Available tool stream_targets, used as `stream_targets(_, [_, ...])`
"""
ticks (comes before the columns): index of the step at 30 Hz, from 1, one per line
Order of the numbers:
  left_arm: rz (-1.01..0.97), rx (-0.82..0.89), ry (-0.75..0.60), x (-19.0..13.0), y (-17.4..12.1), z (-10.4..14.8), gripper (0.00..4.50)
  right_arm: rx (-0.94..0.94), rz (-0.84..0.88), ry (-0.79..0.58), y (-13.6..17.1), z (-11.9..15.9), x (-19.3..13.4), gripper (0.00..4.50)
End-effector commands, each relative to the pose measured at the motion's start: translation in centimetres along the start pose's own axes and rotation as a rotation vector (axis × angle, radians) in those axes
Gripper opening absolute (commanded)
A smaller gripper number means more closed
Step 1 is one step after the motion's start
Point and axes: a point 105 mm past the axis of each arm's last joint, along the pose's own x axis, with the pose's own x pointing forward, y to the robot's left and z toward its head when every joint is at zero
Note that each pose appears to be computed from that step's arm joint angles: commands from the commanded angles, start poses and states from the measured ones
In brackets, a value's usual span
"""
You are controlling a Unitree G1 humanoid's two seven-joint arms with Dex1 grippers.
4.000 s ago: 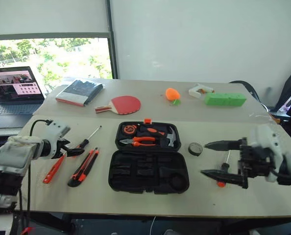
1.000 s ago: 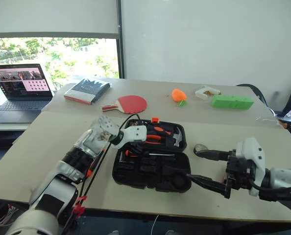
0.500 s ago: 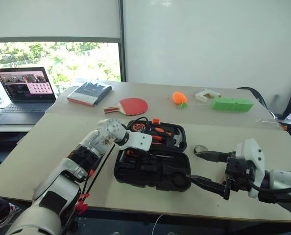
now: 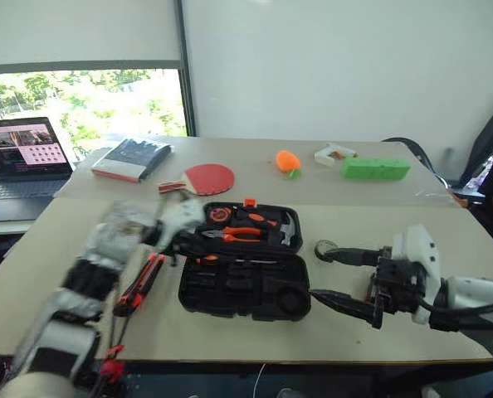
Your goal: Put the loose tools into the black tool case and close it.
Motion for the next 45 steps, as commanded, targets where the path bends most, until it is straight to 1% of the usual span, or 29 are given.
stream_targets(1, [0.161,-0.195,-0.042,-5.2,0.2,-2.2,3.19,-0.036,0.073,-0.033,0.0,1.4,0.3,4.5])
stream_targets(2, [0.199,-0.235,-0.036,-6.2,0.2,-3.1,3.47,-0.036,0.088,-0.036,0.0,1.6,0.4,4.5])
stream_targets(4, [0.288,-0.315,-0.002,-8.6,0.2,-5.6,4.2,-0.034,0.131,-0.046,0.0,2.0,0.6,4.5])
stream_targets(5, [0.349,-0.369,0.031,-10.2,0.2,-7.5,4.49,-0.04,0.163,-0.052,0.1,2.3,0.7,4.5])
stream_targets(6, [0.413,-0.428,0.067,-12.1,0.1,-9.6,4.49,-0.048,0.196,-0.056,0.2,2.6,1.0,4.5])
stream_targets(7, [0.46,-0.466,0.094,-13.4,-0.1,-11.0,4.49,-0.055,0.219,-0.058,0.3,2.8,1.1,4.5])
stream_targets(9, [0.513,-0.495,0.122,-15.1,-0.5,-12.5,4.49,-0.066,0.242,-0.057,0.2,3.0,1.4,4.5])
stream_targets(11, [0.536,-0.497,0.118,-15.8,-0.8,-12.8,4.49,-0.072,0.245,-0.056,-0.1,2.9,1.5,4.5])
stream_targets(12, [0.51,-0.452,0.072,-15.6,-1.2,-11.4,4.49,-0.071,0.224,-0.051,-0.6,2.7,1.4,4.5])
stream_targets(15, [0.283,-0.258,-0.205,-13.7,-3.6,-3.5,4.49,-0.031,0.095,-0.017,-2.4,1.3,0.7,4.5])
stream_targets(16, [0.206,-0.211,-0.277,-13.3,-4.6,-1.3,4.49,-0.016,0.056,-0.004,-2.7,0.9,0.4,4.5])
stream_targets(18, [0.119,-0.163,-0.342,-12.8,-5.7,1.0,4.49,0.004,0.0,0.017,-2.9,0.2,-0.1,4.5])
stream_targets(19, [0.076,-0.132,-0.362,-12.4,-6.0,2.2,4.49,0.026,-0.054,0.03,-3.0,-0.2,-0.6,4.5])
stream_targets(21, [0.008,-0.088,-0.387,-11.7,-6.6,3.8,4.49,0.068,-0.141,0.048,-3.0,-0.8,-1.4,4.5])
stream_targets(23, [-0.161,-0.038,-0.422,-11.2,-8.1,5.5,4.49,0.108,-0.3,0.115,-3.2,-2.0,-3.1,4.5])
stream_targets(25, [-0.25,-0.02,-0.43,-11.1,-8.9,6.2,4.49,0.131,-0.39,0.156,-3.3,-2.7,-4.1,4.5])
stream_targets(28, [-0.363,0.046,-0.409,-10.1,-9.1,6.9,4.49,0.286,-0.607,0.235,-2.8,-5.1,-7.1,4.5])
stream_targets(33, [-0.454,0.104,-0.422,-9.0,-8.7,8.0,4.49,0.419,-0.794,0.309,-0.7,-7.0,-10.4,4.5])
stream_targets(36, [-0.483,0.132,-0.425,-8.4,-8.6,8.1,4.49,0.463,-0.849,0.333,0.3,-7.4,-11.6,4.5])
stream_targets(39, [-0.504,0.149,-0.426,-8.1,-8.6,7.9,4.49,0.501,-0.888,0.315,0.2,-7.5,-12.2,4.5])
stream_targets(41, [-0.516,0.161,-0.433,-8.0,-8.8,8.0,4.49,0.525,-0.896,0.31,-0.2,-7.8,-12.1,4.5])
stream_targets(45, [-0.533,0.178,-0.441,-8.0,-9.2,8.1,4.49,0.576,-0.901,0.264,-2.2,-8.4,-11.0,4.5])
